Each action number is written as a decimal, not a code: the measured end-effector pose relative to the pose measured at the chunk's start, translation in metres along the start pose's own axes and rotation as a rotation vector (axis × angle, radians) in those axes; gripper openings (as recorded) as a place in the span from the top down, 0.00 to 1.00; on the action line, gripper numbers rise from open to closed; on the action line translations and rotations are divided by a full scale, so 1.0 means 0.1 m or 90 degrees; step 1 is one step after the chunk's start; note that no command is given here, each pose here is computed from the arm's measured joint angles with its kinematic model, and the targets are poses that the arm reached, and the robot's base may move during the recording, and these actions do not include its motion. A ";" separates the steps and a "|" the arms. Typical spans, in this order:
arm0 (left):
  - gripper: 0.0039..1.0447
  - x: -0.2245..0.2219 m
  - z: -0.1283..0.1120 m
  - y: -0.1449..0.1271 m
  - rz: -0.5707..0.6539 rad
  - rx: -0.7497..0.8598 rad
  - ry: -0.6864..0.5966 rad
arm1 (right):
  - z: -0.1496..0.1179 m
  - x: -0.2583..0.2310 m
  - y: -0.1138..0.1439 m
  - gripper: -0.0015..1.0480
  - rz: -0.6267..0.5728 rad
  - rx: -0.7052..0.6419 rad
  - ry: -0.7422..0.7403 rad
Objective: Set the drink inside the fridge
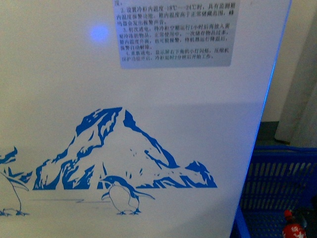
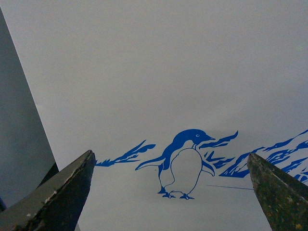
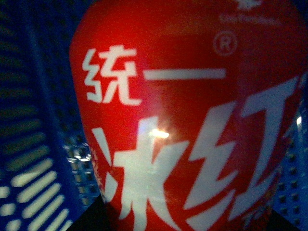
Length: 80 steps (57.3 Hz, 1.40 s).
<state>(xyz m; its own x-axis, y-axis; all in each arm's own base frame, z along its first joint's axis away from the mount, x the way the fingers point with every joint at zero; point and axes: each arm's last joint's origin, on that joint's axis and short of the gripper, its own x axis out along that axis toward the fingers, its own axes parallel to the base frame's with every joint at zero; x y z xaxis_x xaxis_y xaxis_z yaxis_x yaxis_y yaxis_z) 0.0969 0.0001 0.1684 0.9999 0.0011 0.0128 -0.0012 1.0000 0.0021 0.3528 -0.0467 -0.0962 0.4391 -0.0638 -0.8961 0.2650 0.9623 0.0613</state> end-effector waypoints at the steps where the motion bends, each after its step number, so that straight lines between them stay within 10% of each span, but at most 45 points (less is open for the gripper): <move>1: 0.08 0.00 0.00 0.00 0.000 0.000 0.000 | 0.04 -0.05 0.00 0.65 0.002 -0.001 -0.008; 10: 0.08 0.00 0.00 0.00 0.000 0.000 0.000 | 0.53 -1.01 0.09 0.65 0.034 -0.043 -0.158; 30: 0.08 0.00 0.00 0.00 0.000 0.000 0.000 | 0.67 -2.53 0.13 0.65 0.072 -0.072 -0.344; 48: 0.08 0.00 0.00 0.00 0.000 0.000 0.000 | 0.18 -4.16 0.17 0.65 0.089 -0.053 -0.605; 80: 0.08 0.00 0.00 0.00 0.000 0.000 0.000 | -0.59 -4.75 0.23 0.65 0.009 0.031 -0.778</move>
<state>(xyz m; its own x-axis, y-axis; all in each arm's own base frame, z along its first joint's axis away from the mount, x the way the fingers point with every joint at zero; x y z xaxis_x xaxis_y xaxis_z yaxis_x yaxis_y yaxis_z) 0.0969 0.0001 0.1684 0.9999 0.0011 0.0128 -0.0012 1.0000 0.0021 0.1000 0.0208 0.3046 0.9528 -0.2845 0.1056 0.2735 0.9559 0.1072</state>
